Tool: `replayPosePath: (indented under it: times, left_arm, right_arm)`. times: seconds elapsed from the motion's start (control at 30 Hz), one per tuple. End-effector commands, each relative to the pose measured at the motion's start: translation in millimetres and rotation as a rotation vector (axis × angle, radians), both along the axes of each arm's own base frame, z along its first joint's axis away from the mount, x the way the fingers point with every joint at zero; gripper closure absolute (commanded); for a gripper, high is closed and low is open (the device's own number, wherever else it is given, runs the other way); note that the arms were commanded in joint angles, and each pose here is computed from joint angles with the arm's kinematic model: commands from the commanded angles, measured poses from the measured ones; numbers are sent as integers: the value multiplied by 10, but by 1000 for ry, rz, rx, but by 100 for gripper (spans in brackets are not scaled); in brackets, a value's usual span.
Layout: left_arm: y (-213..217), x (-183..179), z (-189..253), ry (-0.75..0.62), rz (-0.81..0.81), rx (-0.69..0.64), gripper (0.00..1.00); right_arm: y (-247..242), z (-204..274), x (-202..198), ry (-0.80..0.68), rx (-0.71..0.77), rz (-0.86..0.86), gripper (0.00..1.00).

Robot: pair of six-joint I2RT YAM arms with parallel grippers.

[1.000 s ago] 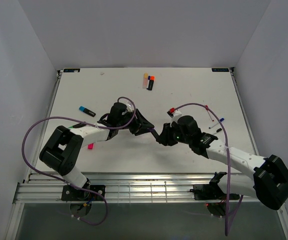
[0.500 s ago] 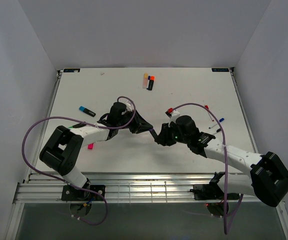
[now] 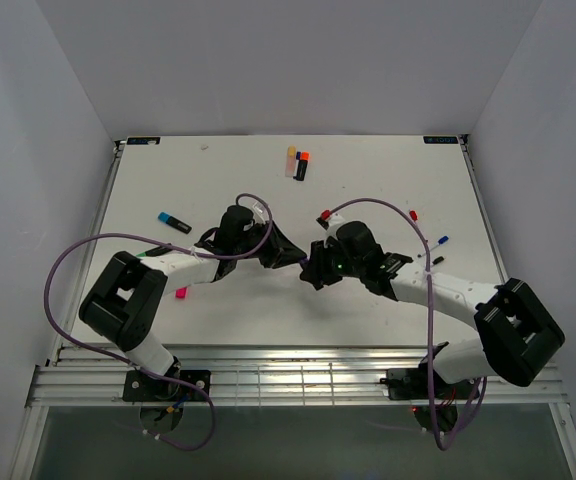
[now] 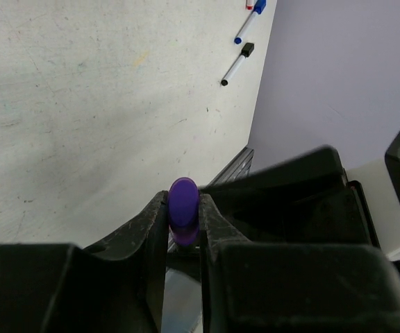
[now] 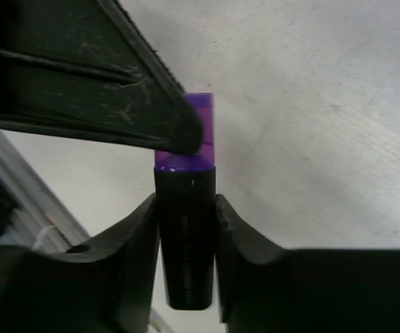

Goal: Open the pen caps

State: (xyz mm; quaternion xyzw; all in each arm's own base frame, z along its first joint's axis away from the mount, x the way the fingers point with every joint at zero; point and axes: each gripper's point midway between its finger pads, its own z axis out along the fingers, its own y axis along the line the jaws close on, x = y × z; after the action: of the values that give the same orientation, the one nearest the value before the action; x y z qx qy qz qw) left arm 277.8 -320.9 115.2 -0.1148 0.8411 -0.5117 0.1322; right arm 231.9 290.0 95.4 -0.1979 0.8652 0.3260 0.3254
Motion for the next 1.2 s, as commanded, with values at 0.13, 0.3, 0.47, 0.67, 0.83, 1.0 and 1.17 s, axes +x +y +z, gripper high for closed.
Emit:
replayPosePath:
  times: [0.13, 0.3, 0.47, 0.67, 0.83, 1.0, 1.17]
  left_arm:
    - [-3, 34, 117, -45, 1, 9, 100]
    - [97, 275, 69, -41, 95, 146, 100]
    - [127, 448, 218, -78, 123, 177, 100]
    - [209, 436, 388, -155, 127, 77, 100]
    - [240, 426, 216, -162, 66, 169, 100]
    - [285, 364, -32, -139, 5, 247, 100]
    - [325, 409, -157, -157, -18, 310, 100]
  right_arm:
    - [130, 163, 133, -63, -14, 13, 92]
    - [-229, -36, 122, -226, -354, -170, 92]
    - [-454, -99, 21, -325, -553, -233, 92]
    - [36, 135, -236, -282, -197, -37, 92]
    - [-128, 136, 20, -202, -167, -130, 92]
    - [-390, 38, 287, -121, -184, -234, 92]
    - [-452, -83, 571, -93, -231, -285, 92]
